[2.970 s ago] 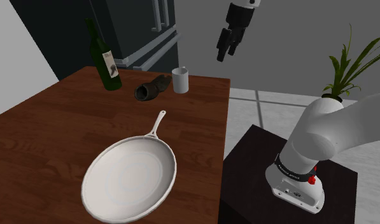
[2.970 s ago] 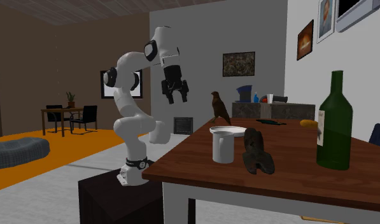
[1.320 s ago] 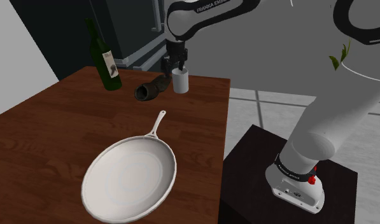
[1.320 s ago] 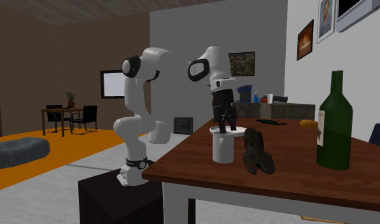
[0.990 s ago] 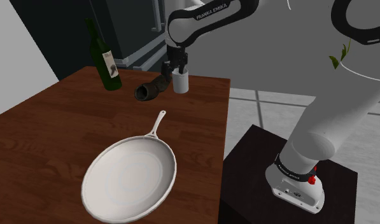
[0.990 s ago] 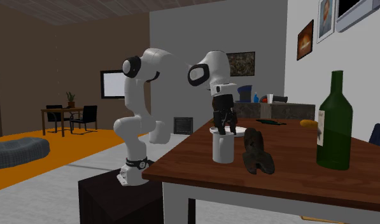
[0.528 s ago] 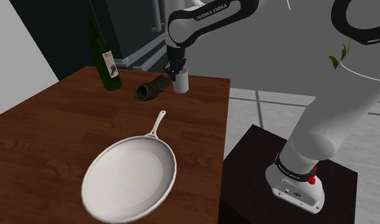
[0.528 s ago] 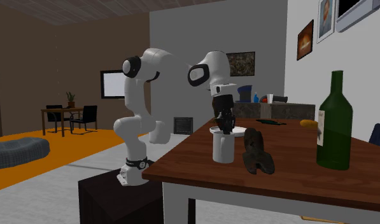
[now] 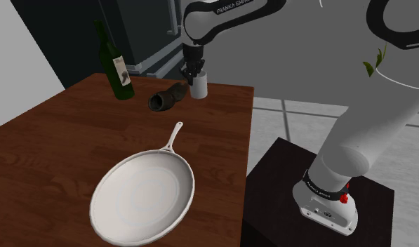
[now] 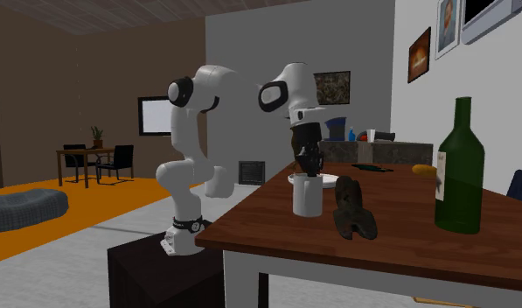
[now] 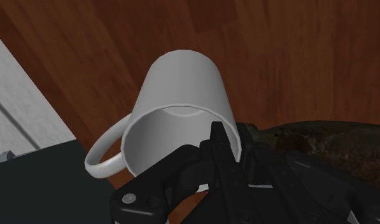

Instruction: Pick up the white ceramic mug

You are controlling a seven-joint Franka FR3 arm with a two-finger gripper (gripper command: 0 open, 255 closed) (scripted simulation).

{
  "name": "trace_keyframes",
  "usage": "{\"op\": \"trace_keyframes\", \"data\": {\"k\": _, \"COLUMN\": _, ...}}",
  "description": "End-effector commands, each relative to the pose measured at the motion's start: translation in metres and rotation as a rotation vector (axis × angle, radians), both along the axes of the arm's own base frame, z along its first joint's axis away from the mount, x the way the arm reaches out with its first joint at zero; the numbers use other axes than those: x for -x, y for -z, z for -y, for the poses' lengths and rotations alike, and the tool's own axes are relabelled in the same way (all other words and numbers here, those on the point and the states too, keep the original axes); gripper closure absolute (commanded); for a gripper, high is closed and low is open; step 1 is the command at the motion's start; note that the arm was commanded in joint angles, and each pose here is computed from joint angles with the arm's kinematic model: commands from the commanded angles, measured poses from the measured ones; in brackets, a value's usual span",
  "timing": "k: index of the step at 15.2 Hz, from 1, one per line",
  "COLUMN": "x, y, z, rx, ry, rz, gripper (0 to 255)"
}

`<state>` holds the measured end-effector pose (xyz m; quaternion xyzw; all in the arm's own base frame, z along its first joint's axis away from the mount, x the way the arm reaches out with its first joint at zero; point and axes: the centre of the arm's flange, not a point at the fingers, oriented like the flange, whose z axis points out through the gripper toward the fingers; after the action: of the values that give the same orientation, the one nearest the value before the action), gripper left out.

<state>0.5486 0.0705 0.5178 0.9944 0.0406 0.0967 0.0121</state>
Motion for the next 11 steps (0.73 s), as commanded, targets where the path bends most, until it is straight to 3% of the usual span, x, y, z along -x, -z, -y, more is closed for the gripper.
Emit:
{"op": "trace_keyframes", "data": {"k": 1, "x": 0.001, "y": -0.011, "z": 0.001, "rx": 0.0, "ry": 0.0, "rz": 0.0, "gripper": 255}}
{"op": "trace_keyframes", "data": {"k": 11, "x": 0.001, "y": -0.06, "z": 0.001, "rx": 0.0, "ry": 0.0, "rz": 0.0, "gripper": 255}}
